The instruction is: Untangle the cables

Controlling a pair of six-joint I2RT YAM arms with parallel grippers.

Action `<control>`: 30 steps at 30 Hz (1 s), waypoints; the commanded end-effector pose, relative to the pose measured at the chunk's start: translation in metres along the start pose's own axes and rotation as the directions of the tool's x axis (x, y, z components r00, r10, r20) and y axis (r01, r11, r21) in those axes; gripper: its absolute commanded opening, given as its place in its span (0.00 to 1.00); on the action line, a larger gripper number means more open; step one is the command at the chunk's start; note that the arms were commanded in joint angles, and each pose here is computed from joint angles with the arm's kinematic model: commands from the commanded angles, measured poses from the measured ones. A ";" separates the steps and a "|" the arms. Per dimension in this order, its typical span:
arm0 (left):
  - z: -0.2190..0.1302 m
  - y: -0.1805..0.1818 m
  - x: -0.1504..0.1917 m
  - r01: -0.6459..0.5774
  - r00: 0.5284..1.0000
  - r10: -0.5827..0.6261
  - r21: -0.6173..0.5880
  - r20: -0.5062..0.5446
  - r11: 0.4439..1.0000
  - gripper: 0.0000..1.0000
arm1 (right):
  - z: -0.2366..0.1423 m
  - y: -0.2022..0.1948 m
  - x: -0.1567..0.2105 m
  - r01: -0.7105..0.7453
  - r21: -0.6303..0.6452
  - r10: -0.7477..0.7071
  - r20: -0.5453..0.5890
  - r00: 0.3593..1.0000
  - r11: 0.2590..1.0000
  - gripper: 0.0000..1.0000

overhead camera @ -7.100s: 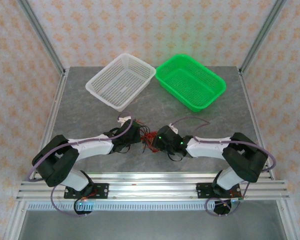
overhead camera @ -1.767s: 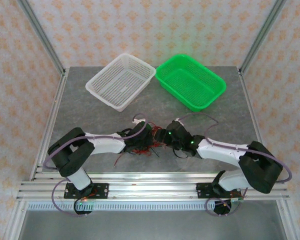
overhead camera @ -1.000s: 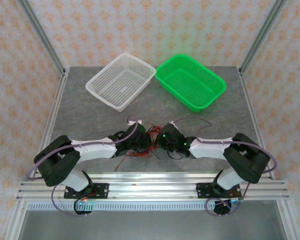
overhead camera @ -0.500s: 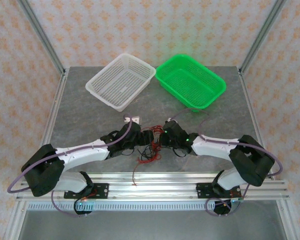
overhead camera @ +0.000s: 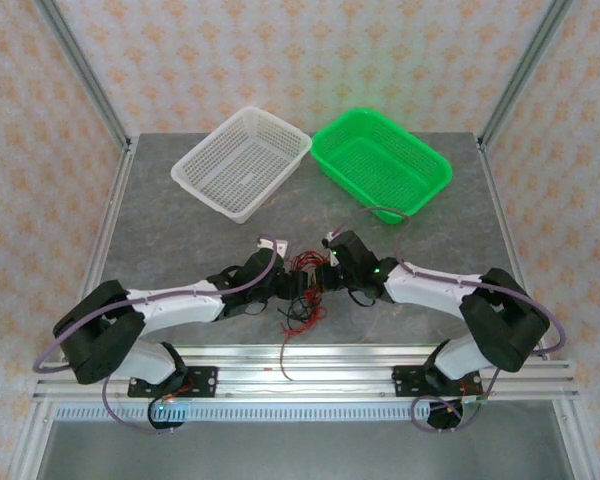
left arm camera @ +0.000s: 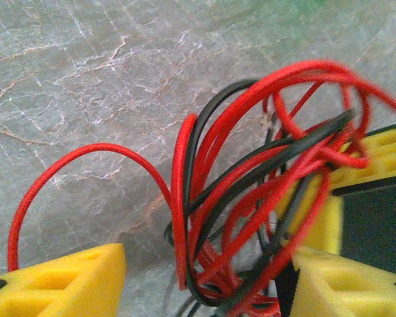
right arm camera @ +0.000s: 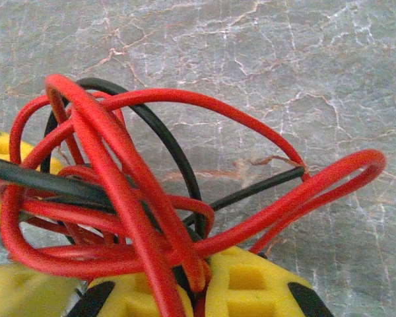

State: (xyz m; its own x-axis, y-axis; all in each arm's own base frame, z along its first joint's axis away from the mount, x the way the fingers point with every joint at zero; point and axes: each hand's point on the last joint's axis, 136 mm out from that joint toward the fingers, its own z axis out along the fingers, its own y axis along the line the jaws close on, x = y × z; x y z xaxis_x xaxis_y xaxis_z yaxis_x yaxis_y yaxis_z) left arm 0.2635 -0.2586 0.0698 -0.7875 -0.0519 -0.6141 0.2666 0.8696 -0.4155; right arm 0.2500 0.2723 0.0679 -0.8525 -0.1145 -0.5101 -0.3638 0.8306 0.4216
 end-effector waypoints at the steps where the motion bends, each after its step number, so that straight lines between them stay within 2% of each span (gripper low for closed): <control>1: 0.011 0.002 -0.010 -0.067 0.997 0.068 -0.024 0.037 0.997 0.61 | 0.000 0.008 -0.009 0.046 -0.017 -0.046 -0.006 0.999 0.999 0.00; 4: 0.026 0.015 -0.010 -0.068 0.997 0.070 -0.106 0.019 0.992 0.58 | 0.003 0.007 -0.009 0.058 -0.007 -0.058 -0.018 0.998 0.998 0.00; 8: 0.032 0.061 -0.021 0.024 0.998 -0.005 -0.342 0.055 0.940 0.48 | 0.005 -0.003 -0.010 0.098 0.058 -0.096 -0.042 0.994 0.993 0.00; 12: 0.020 0.098 -0.030 0.106 0.992 -0.055 -0.494 0.117 0.863 0.45 | 0.003 -0.032 -0.015 0.138 0.244 -0.122 -0.077 0.990 0.960 0.02; 16: 0.006 0.116 -0.034 0.109 0.991 -0.040 -0.589 0.129 0.801 0.46 | -0.006 -0.065 -0.024 0.147 0.447 -0.122 -0.084 0.989 0.882 0.03; 20: -0.003 0.117 -0.037 0.108 0.990 -0.031 -0.604 0.136 0.790 0.49 | -0.013 -0.087 -0.033 0.129 0.586 -0.108 -0.070 0.992 0.800 0.03; 24: -0.008 0.110 -0.043 0.120 0.988 -0.041 -0.576 0.148 0.809 0.58 | -0.017 -0.101 -0.039 0.097 0.674 -0.095 -0.040 0.995 0.733 0.04; 28: -0.011 0.091 -0.056 0.124 0.987 -0.053 -0.502 0.154 0.856 0.65 | -0.016 -0.099 -0.050 0.052 0.678 -0.080 0.011 0.997 0.733 0.06; 30: -0.011 0.077 -0.063 0.122 0.986 -0.058 -0.451 0.155 0.884 0.67 | -0.014 -0.093 -0.056 0.029 0.650 -0.069 0.036 0.997 0.759 0.11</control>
State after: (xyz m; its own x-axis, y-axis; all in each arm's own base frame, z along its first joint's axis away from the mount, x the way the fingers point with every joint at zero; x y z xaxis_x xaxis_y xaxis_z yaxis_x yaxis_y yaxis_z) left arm 0.3265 -0.2082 0.0727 -0.7125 -0.1747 -0.6796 -0.0520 0.9790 -0.1971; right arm 0.3183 0.2446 0.0682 -0.8019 -0.1783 -0.5702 -0.2071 0.9782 -0.0146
